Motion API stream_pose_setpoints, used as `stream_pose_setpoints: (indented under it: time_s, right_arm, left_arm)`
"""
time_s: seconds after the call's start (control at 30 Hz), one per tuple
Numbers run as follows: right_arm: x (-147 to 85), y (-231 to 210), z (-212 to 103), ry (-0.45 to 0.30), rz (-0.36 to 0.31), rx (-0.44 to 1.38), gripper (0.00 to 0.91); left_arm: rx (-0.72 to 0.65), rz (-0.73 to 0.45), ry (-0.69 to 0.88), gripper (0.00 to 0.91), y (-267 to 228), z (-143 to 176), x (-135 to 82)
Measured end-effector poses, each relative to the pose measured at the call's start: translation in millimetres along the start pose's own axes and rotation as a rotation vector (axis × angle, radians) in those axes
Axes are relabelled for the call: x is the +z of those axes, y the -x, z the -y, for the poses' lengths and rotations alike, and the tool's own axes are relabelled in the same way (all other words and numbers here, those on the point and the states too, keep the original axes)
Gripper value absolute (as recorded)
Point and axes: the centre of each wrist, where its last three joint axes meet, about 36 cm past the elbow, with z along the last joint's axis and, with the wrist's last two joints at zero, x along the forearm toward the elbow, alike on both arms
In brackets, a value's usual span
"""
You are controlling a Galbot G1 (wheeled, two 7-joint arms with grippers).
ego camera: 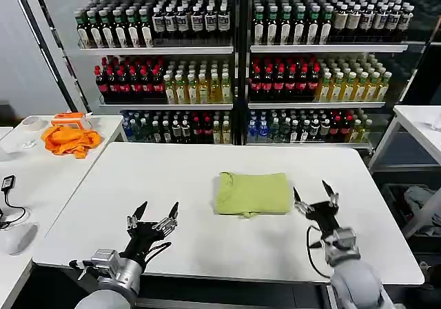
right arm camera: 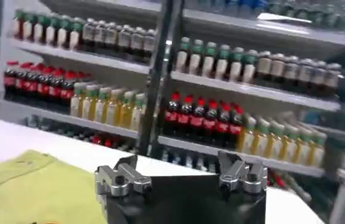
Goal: Fold and organize the clothes.
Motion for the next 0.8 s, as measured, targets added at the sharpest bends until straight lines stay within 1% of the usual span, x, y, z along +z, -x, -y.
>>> stream_pose_setpoints:
  time_s: [0.17, 0.37, 0.57, 0.8]
  right_arm:
    - [-0.2, -40.3, -6.3, 0.041, -0.023, 0.039, 0.907]
    - [-2.4, -76.5, -8.2, 0.068, -0.062, 0.065, 0.907]
    - [-8.9, -96.7, -8.3, 0.078, -0.07, 0.085, 0.907]
    - [-17.0, -113.3, -9.7, 0.079, -0.059, 0.104, 0.907]
  left_arm:
    - [0.011, 0.009, 0.006, 0.907, -1.1, 2.4, -1.5]
    - [0.025, 0.013, 0.004, 0.907, -2.0, 5.7, -2.7]
    - [0.037, 0.009, 0.004, 0.907, -2.5, 8.2, -1.3]
    - [0.051, 0.014, 0.007, 0.907, -1.8, 9.7, -2.2]
